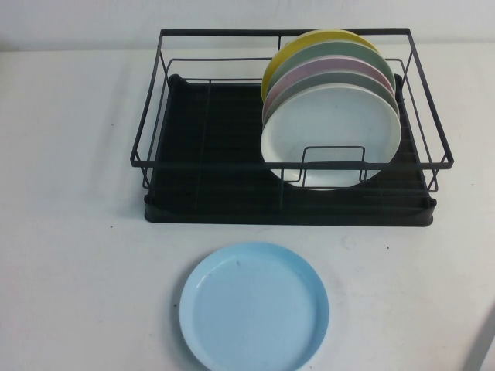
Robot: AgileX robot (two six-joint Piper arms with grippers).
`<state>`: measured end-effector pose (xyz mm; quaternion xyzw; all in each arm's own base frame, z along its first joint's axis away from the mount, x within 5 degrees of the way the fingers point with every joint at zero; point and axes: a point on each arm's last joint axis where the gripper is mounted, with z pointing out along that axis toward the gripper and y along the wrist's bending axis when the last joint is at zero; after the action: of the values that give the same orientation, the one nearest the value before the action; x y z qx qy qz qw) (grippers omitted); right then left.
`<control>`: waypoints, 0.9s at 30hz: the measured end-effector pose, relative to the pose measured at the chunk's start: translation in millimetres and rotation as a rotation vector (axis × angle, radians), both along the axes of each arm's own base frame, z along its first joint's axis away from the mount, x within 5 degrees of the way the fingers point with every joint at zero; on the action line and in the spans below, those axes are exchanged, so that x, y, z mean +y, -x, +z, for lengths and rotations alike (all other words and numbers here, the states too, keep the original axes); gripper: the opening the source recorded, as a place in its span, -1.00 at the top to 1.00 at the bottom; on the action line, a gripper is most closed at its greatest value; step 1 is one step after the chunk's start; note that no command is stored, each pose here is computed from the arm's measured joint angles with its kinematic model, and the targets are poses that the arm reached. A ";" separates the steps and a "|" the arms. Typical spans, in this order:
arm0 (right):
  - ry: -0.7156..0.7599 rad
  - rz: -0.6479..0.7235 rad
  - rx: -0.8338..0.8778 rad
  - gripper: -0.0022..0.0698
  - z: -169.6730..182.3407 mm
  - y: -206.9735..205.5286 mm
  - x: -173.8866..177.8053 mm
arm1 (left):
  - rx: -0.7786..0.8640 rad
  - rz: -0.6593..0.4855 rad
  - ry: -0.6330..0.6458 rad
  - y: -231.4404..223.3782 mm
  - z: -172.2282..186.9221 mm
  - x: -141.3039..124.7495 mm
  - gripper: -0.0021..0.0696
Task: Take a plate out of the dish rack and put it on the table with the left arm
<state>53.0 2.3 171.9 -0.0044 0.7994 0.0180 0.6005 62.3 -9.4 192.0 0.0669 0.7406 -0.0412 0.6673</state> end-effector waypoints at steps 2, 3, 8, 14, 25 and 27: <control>0.000 0.000 0.000 0.99 0.0 0.0 0.0 | 0.025 0.022 -0.011 3.7 -3.8 2.1 0.94; 0.000 0.000 0.000 0.99 0.0 0.0 0.0 | 0.033 0.027 -0.016 5.3 -5.2 2.6 0.94; 0.000 0.000 0.000 0.99 0.0 0.0 0.0 | 0.121 0.030 -0.039 8.3 -13.9 3.5 0.94; 0.000 0.000 0.000 0.99 0.0 0.0 0.0 | 0.166 0.018 0.031 9.3 -16.9 1.3 0.94; 0.000 0.000 0.000 0.99 0.0 0.0 0.0 | 0.172 0.014 0.057 9.5 -17.1 0.5 0.94; 0.000 0.000 0.000 0.99 0.0 0.0 0.0 | 0.172 0.014 0.057 9.5 -17.1 0.5 0.94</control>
<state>53.0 2.3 171.9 -0.0044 0.7994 0.0180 0.6005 52.8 -8.9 174.9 0.0387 0.7941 -0.0632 0.6032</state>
